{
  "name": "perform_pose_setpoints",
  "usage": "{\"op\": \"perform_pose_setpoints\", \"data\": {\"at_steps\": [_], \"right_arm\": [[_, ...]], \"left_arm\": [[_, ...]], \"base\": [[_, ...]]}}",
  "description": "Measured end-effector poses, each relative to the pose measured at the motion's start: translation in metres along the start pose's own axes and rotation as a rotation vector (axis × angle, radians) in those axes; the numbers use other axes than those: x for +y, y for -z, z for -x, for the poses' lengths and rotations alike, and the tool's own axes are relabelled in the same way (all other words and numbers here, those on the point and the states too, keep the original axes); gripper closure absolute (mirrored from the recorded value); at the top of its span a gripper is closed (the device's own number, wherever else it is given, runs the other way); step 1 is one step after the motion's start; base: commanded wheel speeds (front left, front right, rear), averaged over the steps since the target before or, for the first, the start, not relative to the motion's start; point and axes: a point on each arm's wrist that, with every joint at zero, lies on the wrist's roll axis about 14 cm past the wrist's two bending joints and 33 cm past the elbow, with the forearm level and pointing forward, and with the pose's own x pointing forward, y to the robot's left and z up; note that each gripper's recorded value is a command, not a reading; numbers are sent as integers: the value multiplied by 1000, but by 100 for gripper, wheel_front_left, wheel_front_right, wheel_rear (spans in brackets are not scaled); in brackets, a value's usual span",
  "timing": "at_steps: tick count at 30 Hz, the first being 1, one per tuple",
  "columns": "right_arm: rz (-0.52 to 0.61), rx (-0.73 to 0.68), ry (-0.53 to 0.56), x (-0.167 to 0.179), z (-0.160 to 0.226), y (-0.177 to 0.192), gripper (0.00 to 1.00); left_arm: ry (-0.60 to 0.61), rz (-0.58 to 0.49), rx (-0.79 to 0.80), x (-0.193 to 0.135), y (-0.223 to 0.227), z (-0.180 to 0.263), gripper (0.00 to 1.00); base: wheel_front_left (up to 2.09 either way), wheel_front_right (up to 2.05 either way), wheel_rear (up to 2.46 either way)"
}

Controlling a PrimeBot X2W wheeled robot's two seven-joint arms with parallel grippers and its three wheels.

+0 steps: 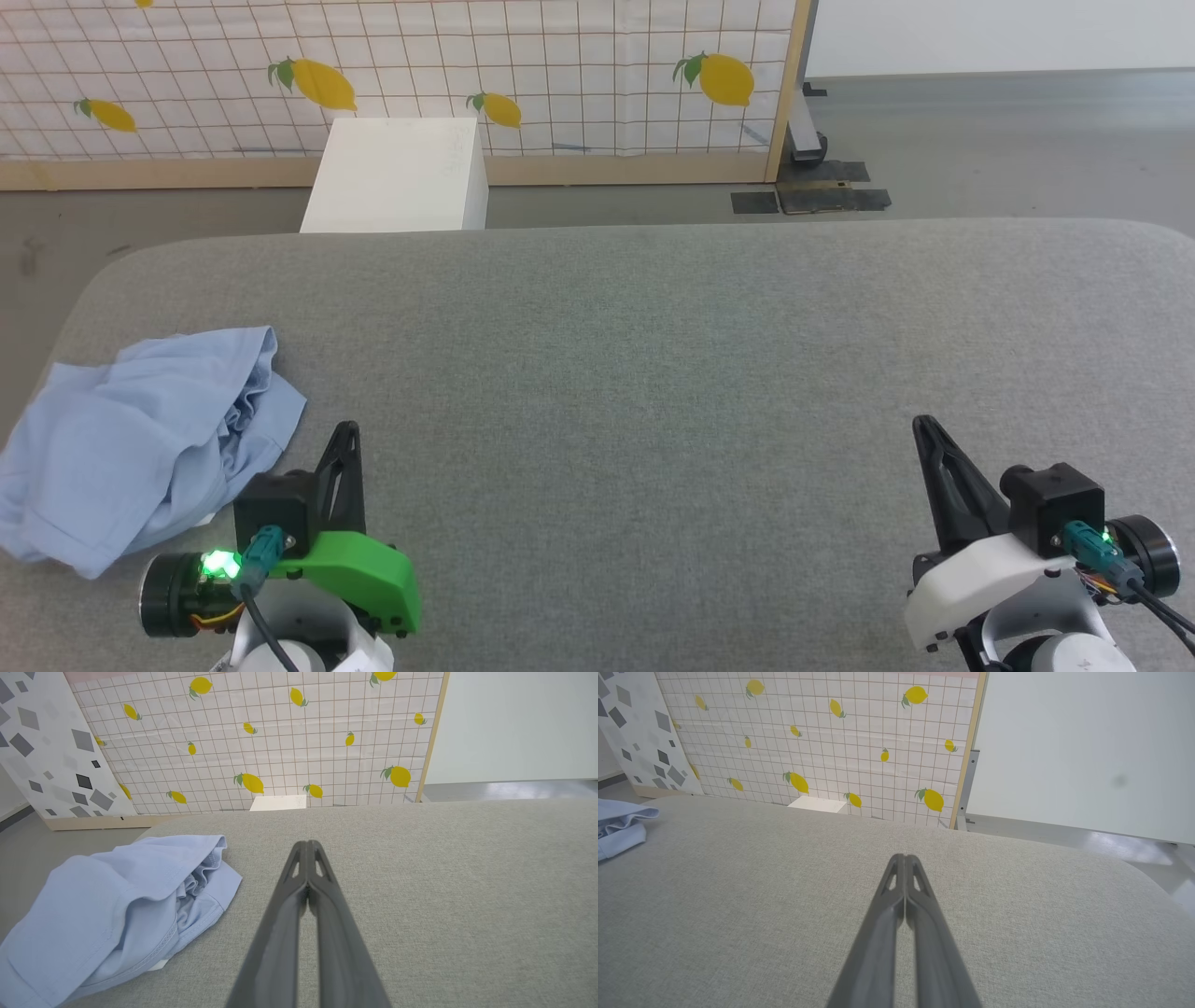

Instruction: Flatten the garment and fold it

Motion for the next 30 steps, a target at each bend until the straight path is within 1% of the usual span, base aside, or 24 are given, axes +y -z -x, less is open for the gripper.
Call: {"op": "perform_pose_setpoints", "data": {"at_steps": [5, 6, 22, 30], "right_arm": [[0, 0, 0, 0, 0, 0, 100], [0, 1, 0, 0, 0, 0, 0], [-1, -2, -7, 2, -1, 1, 0], [-1, -9, -31, 9, -6, 1, 0]], "left_arm": [[0, 0, 0, 0, 0, 0, 100], [1, 1, 0, 0, 0, 0, 0], [19, 14, 5, -7, 4, 1, 0], [-1, 23, 4, -3, 7, 4, 0]], "base": [[0, 0, 0], [0, 0, 0], [0, 0, 0], [0, 0, 0]]}}
